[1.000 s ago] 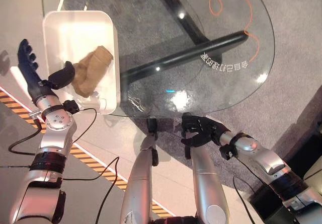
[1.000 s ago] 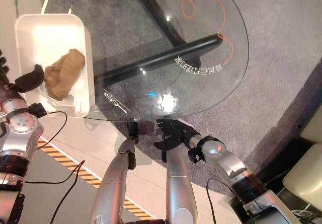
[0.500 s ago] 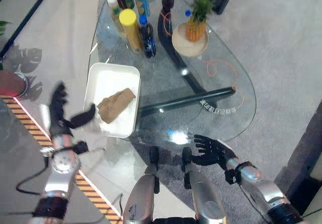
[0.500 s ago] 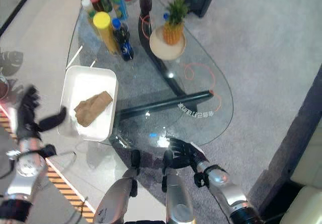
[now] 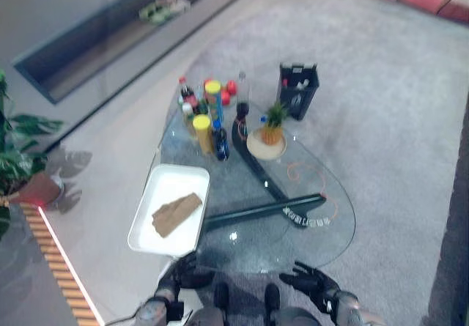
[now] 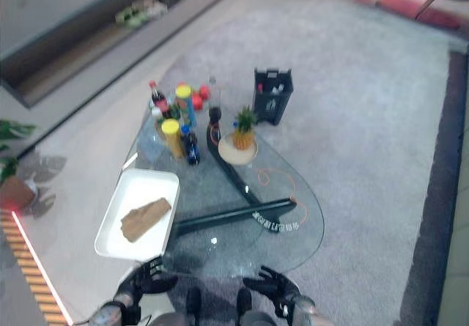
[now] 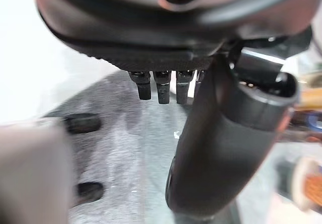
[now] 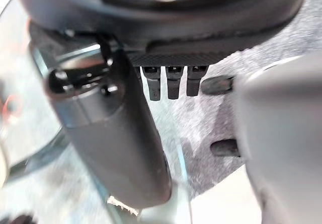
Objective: Wipe the table with a cloth and put it in the basket.
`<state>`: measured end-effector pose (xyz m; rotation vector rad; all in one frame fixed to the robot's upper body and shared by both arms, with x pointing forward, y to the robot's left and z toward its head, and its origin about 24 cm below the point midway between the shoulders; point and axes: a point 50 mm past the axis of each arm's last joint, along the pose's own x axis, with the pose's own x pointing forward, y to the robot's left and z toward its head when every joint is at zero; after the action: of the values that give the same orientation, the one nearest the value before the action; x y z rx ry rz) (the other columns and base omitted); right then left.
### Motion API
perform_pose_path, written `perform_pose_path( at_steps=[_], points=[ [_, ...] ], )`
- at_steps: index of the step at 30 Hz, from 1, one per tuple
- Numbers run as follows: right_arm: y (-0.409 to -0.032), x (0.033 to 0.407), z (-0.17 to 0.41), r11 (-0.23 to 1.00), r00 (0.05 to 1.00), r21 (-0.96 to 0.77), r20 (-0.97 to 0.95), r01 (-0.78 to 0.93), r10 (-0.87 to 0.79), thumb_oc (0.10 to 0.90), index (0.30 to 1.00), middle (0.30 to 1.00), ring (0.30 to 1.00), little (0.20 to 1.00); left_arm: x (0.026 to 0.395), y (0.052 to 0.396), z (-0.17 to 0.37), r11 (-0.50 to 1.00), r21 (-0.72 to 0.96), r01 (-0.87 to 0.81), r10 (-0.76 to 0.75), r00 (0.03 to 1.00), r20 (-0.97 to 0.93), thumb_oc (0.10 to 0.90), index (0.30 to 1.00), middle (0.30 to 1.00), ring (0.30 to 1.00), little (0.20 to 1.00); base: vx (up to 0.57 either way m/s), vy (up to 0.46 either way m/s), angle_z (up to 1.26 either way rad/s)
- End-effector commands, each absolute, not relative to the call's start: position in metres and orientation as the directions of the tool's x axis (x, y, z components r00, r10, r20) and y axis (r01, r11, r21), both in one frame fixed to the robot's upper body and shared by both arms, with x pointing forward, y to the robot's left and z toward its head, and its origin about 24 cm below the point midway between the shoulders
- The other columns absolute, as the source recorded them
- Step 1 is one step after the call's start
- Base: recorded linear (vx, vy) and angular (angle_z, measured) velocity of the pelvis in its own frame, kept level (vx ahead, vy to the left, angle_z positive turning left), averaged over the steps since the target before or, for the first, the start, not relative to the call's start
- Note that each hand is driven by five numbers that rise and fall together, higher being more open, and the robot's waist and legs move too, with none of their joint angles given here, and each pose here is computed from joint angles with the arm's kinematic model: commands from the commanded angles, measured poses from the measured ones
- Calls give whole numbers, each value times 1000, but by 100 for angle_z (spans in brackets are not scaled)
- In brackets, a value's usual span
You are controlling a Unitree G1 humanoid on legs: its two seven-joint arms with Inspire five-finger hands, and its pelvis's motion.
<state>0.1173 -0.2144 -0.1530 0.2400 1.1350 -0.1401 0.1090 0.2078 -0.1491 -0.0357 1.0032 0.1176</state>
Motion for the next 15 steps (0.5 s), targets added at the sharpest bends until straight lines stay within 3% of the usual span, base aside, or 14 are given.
perform_pose_path(
  at_steps=[1, 6, 15],
  points=[
    [-218, 106, -156, 966, 417, 145, -908, 215, 43, 800, 900, 900, 900, 900, 111, 213, -154, 988, 62, -138, 123, 495, -860, 800, 900, 900, 900, 900, 23, -36, 1],
    [-209, 95, -163, 958, 370, 167, -926, 232, 71, 800, 900, 900, 900, 900, 90, 211, -165, 976, 82, -199, 152, 367, -918, 800, 900, 900, 900, 900, 33, -34, -5],
    [-202, 86, -166, 958, 358, 199, -926, 208, 115, 800, 900, 900, 900, 900, 91, 212, -166, 972, 83, -219, 160, 362, -918, 800, 900, 900, 900, 900, -1, -1, -8]
  ],
)
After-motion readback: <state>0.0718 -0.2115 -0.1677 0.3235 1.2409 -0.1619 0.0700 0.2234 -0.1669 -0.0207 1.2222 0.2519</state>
